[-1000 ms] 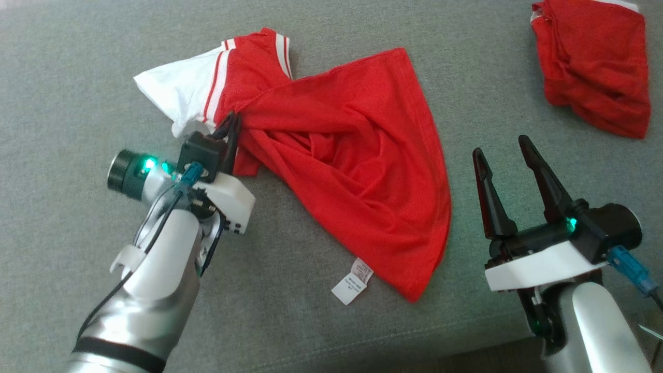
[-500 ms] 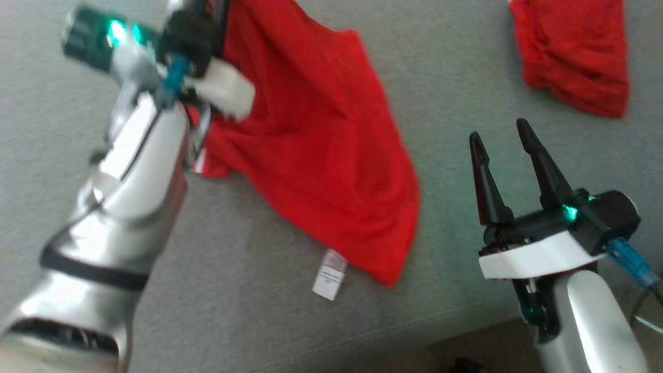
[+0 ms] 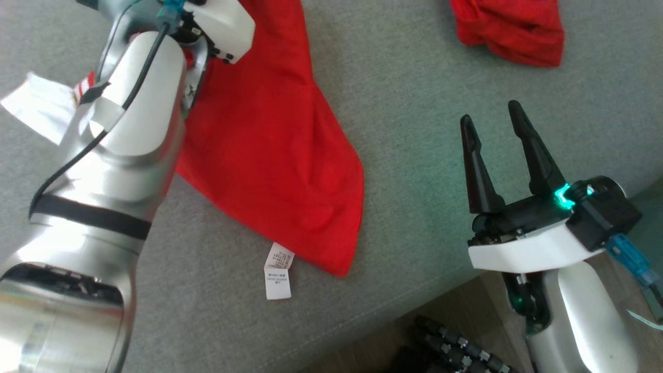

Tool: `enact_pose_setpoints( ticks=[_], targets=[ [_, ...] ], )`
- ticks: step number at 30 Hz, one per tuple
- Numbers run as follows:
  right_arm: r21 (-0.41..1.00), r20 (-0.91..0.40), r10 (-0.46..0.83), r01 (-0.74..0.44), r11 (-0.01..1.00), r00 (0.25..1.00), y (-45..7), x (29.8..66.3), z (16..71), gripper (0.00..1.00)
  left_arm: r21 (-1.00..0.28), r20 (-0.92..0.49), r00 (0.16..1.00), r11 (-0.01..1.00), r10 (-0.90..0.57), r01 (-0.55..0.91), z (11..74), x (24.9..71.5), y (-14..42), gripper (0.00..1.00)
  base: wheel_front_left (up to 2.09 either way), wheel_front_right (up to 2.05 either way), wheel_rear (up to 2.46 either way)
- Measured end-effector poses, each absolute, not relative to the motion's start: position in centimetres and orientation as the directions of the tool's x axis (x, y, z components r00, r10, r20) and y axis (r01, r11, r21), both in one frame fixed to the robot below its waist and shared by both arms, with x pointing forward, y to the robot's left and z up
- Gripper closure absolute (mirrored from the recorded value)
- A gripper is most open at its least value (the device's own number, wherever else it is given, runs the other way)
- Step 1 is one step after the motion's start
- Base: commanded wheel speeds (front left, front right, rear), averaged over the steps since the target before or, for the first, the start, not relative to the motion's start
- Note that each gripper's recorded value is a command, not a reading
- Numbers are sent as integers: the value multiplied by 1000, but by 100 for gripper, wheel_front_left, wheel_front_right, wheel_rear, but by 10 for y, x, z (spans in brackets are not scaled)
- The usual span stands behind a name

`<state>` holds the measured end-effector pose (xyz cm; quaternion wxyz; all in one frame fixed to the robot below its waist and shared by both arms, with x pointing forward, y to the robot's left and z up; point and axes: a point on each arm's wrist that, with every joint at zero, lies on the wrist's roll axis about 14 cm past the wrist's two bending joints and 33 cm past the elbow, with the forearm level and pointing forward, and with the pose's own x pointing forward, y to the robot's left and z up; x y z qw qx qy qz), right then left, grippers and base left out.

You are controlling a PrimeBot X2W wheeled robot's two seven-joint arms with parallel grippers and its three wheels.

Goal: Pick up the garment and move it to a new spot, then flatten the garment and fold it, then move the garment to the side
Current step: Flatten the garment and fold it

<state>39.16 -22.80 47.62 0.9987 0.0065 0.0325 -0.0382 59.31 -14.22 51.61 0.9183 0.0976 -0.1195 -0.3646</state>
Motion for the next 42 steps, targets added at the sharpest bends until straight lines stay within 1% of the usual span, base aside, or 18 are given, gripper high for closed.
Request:
enact_pose_setpoints(
  ticks=[5, 9, 10, 12, 19, 24, 28, 34, 35, 36, 37, 38, 39, 40, 42],
  targets=[
    [17, -74, -73, 75, 997, 995, -228, 397, 469, 0, 223, 126, 710, 717, -693, 660, 504, 592, -141, 0, 0, 0, 0],
    [35, -56, -37, 39, 999, 998, -217, 407, 471, 0, 204, 131, 743, 752, -656, 627, 511, 595, -120, 0, 0, 0, 0],
    [47, -46, -13, 15, 999, 999, -209, 411, 472, 0, 189, 119, 765, 771, -633, 609, 511, 593, -106, 0, 0, 0, 0],
    [52, -40, -2, 4, 999, 999, -205, 413, 473, 0, 178, 107, 776, 780, -621, 600, 508, 591, -100, 0, 0, 0, 0],
    [61, 10, 68, -69, 996, 998, -182, 421, 493, 0, 84, -72, 857, 854, -509, 514, 467, 558, -45, 0, 0, 0, 0],
    [77, 32, 128, -130, 988, 991, -160, 419, 506, 0, 73, -232, 894, 909, -384, 410, 441, 538, 0, 0, 0, 0, 0],
    [74, 37, 140, -142, 987, 989, -156, 418, 509, 0, 52, -303, 892, 929, -335, 367, 429, 530, 12, 0, 0, 0, 0],
    [72, 34, 132, -135, 988, 991, -159, 417, 509, 0, 42, -348, 888, 941, -302, 336, 416, 521, 12, 0, 0, 0, 0],
    [72, 33, 131, -133, 988, 991, -159, 416, 509, 0, 44, -352, 888, 942, -297, 332, 414, 521, 12, 6, 0, 0, 0],
    [71, 33, 131, -133, 989, 991, -160, 416, 509, 0, 44, -354, 888, 943, -294, 330, 413, 521, 12, 27, 0, 0, 0],
    [71, 32, 129, -131, 989, 991, -160, 415, 509, 0, 48, -351, 891, 944, -289, 325, 413, 521, 11, 56, 0, 0, 0],
    [70, 31, 126, -128, 989, 992, -161, 415, 509, 0, 52, -342, 896, 946, -283, 319, 413, 522, 11, 96, 0, 0, 0],
    [69, 30, 123, -124, 990, 992, -162, 414, 508, 0, 54, -336, 900, 948, -279, 314, 413, 523, 11, 96, 0, 0, 0],
    [68, 29, 120, -121, 990, 992, -163, 414, 508, 0, 55, -334, 901, 948, -277, 312, 413, 523, 11, 100, 0, 0, 0],
    [68, 29, 117, -119, 991, 993, -164, 414, 509, 0, 51, -339, 901, 951, -271, 305, 411, 522, 13, 100, 0, 0, 0]
  ],
)
